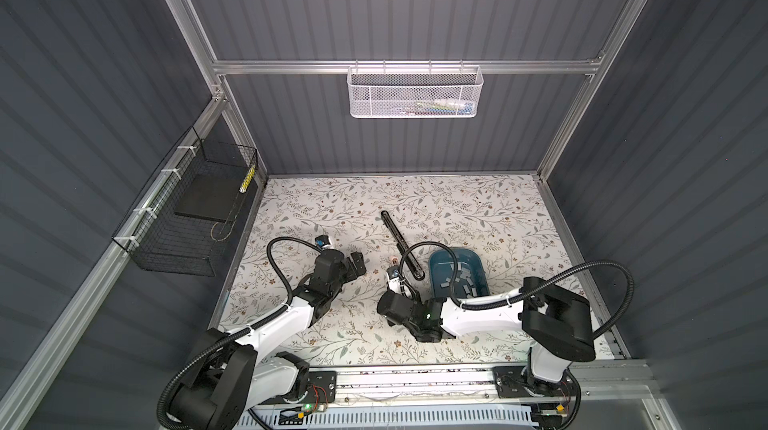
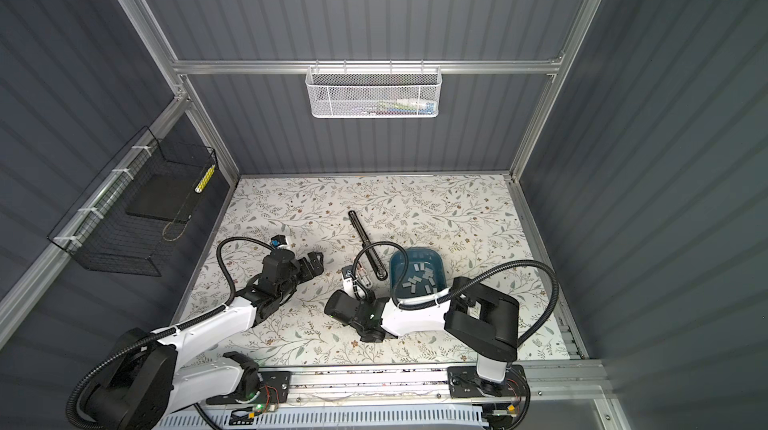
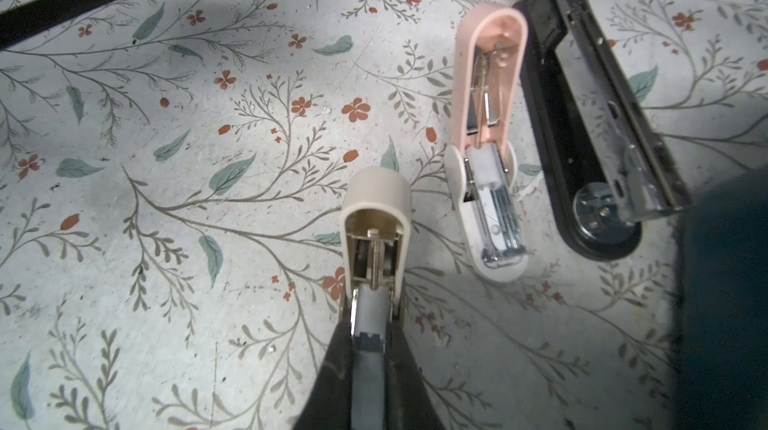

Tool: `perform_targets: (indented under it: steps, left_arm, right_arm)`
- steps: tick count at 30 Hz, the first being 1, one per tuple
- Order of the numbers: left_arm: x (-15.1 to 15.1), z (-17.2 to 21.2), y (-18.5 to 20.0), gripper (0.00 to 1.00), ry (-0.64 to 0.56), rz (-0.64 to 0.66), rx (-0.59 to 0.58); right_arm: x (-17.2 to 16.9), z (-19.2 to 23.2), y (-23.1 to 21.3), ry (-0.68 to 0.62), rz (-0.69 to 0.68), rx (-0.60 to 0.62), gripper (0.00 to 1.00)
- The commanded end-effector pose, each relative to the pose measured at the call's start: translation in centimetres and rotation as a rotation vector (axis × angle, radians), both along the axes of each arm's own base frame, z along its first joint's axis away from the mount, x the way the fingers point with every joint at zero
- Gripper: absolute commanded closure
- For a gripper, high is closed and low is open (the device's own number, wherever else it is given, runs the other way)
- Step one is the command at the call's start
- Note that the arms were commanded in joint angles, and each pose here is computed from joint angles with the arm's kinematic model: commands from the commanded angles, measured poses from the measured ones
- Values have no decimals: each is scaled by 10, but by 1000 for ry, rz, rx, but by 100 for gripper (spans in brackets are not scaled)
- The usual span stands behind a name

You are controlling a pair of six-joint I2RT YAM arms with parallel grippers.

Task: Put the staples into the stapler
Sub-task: 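Lower the staple strip into the beige stapler's channel with the right gripper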

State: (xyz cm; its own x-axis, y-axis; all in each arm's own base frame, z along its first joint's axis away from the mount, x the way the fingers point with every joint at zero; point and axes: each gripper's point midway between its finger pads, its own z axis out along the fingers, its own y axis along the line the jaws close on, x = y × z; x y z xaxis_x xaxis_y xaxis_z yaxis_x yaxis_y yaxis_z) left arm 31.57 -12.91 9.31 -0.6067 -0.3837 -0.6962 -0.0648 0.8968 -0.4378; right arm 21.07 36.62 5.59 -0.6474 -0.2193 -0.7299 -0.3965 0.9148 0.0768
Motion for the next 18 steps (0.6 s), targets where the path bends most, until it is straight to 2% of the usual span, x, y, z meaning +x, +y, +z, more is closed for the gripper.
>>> perform_targets:
  steps: [1,18]
  left_arm:
    - [4,7,-4,0,-12,0,-21]
    - [4,6,-4,0,-9,-3,-24]
  right_arm:
    - [1,4,3,-2,-10,8,99]
    - [2,-5,8,12,-11,-6,98]
